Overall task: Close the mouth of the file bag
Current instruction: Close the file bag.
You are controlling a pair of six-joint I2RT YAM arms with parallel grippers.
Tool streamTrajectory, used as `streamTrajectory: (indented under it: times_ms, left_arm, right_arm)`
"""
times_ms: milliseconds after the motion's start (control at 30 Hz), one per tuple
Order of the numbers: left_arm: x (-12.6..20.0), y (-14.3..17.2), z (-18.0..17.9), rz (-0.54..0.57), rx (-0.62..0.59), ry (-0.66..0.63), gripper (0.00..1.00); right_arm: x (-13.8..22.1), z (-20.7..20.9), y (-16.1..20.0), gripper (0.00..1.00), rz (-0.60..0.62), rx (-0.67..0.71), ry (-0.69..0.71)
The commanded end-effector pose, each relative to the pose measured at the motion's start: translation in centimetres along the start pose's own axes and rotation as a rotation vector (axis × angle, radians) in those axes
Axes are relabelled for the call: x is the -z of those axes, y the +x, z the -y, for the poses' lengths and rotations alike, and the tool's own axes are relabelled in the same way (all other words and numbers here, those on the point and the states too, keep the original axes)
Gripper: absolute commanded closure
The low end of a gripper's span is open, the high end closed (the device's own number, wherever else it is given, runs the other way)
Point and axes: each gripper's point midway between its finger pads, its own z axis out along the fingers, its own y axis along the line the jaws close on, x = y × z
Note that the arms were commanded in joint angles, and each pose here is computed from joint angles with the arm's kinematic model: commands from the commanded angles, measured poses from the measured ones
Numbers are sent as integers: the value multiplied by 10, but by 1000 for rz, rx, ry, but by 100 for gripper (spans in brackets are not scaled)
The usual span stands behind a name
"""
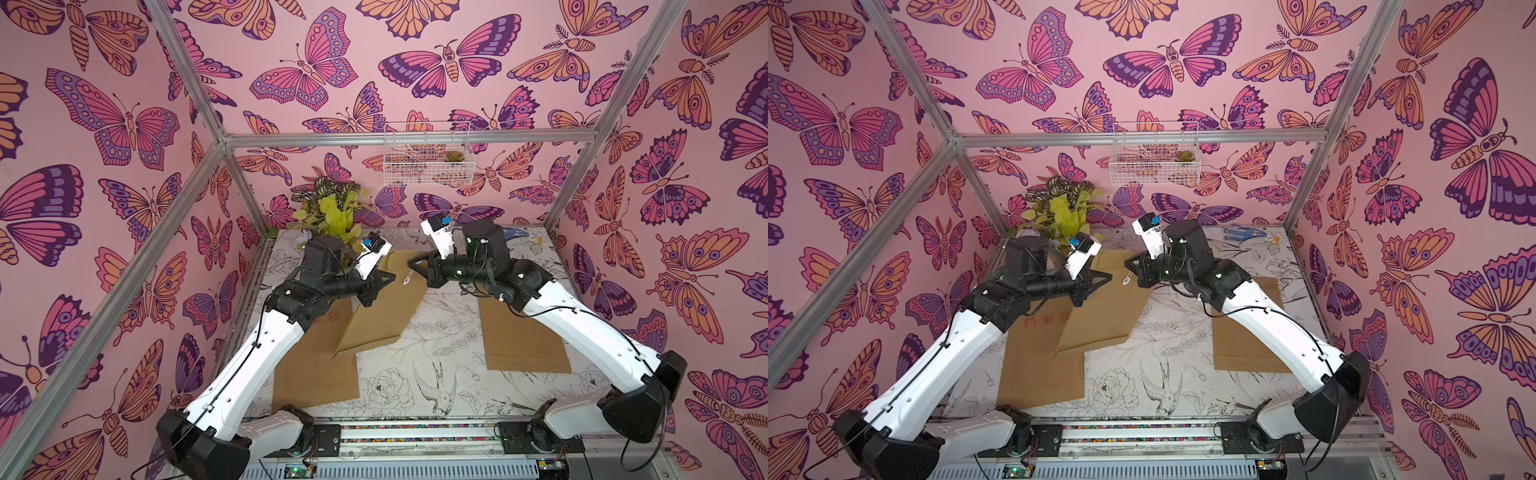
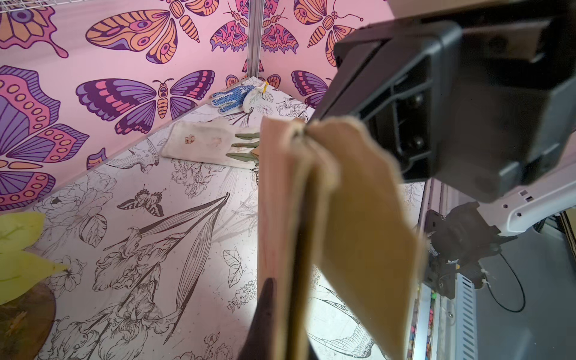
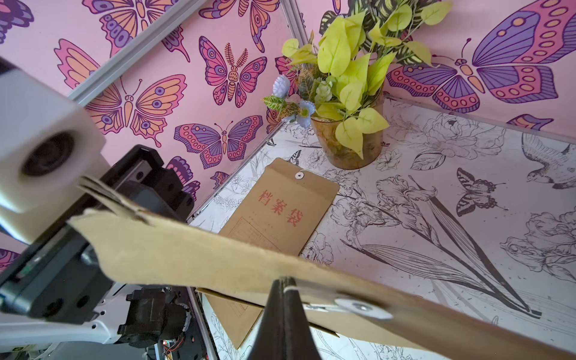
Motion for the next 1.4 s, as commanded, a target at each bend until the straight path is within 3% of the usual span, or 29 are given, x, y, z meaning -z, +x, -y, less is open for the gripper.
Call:
streamTrajectory:
  times_ms: [0,267,800,833,900,1067,1233,1367]
  left_arm:
    - [-1,-2,-1,21,26,2,100]
    - [0,-9,-6,45,44,-4,100]
    - [13,-22,-9,103,115,9,100]
    - [15,-23,-10,115,128,10,100]
    - [20,-28,-14,142,183,19,100]
    - [28,-42,-14,170,380,89,100]
    - [8,-26,-15,123,613,172,100]
    - [-27,11,-31,53,765,186,100]
  right_arm:
    - [-1,-9,-4,100,15,-21,-34]
    - [-13,4,19,100,-7,-73,-37]
    - [-11,38,27,100,-24,-102,-1]
    - [-9,41,27,96,-26,-105,8]
    - [-4,48,29,82,-30,-114,26]
    - [20,78,31,67,4,-160,111]
    - [55,125,32,60,82,-283,245]
    - [66,159,55,58,28,-380,384]
